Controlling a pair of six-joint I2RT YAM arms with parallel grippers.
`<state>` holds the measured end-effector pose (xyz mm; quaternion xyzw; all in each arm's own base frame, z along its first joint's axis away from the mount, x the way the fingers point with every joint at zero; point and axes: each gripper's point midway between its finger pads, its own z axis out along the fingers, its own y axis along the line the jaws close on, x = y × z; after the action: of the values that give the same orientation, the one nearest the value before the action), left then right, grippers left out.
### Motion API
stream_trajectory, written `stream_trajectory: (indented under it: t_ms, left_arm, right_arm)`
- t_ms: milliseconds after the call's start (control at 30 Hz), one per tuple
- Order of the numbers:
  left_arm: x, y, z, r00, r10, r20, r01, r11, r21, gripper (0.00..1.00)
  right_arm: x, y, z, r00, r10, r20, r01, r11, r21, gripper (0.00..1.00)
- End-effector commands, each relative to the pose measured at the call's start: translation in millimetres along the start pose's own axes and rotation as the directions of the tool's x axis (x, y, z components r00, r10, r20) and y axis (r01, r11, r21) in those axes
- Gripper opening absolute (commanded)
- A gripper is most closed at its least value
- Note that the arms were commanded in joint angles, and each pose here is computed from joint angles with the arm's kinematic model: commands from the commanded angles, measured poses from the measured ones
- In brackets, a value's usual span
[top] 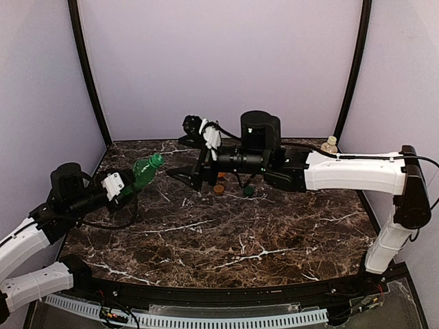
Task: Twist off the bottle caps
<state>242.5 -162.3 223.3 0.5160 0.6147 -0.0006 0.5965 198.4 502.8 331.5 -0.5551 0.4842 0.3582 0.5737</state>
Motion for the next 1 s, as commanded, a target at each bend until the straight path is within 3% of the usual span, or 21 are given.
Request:
stream_trajectory:
  t_ms: [0,167,267,467,700,867,967]
  left_arm:
    - [2.4,28.2,0.6,0.999,0.044,-0.028,-0.048,0.987,-0.154,0.01]
    - [11.4,26.4,2.7,0.995,0.082,-0.061,-0.091,0.982,-0.163,0.01]
    - [11.8,24.9,2.9,0.994,0.087,-0.059,-0.095,0.983,-0.158,0.01]
    - [12.1,23.9,3.4,0.994,0.087,-0.060,-0.095,0.984,-0.153,0.01]
    - [10.5,23.1,2.7,0.994,0.094,-0.053,-0.101,0.984,-0.148,0.01]
    - [8.8,22.1,2.1,0.995,0.088,-0.044,-0.094,0.985,-0.142,0.01]
    - [8.7,21.8,1.9,0.995,0.089,-0.044,-0.094,0.985,-0.141,0.01]
  right_arm:
    - [-10.2,-9.4,13.3,0.891,0.453,0.037,-0.449,0.890,-0.075,0.90]
    - [-11.2,-22.1,37.1,0.784,0.621,0.019,-0.620,0.783,-0.049,0.80]
    - [-13.7,-31.6,42.6,0.758,0.650,0.060,-0.650,0.760,-0.021,0.76]
    - [-5.3,-31.8,55.1,0.781,0.621,0.062,-0.624,0.781,0.025,0.61]
    - [7.1,-34.8,64.8,0.783,0.620,0.050,-0.622,0.781,0.057,0.56]
    - [13.5,-33.2,65.2,0.792,0.608,0.045,-0.610,0.790,0.061,0.41]
    - [18.8,-31.8,66.5,0.792,0.609,0.033,-0.610,0.790,0.065,0.40]
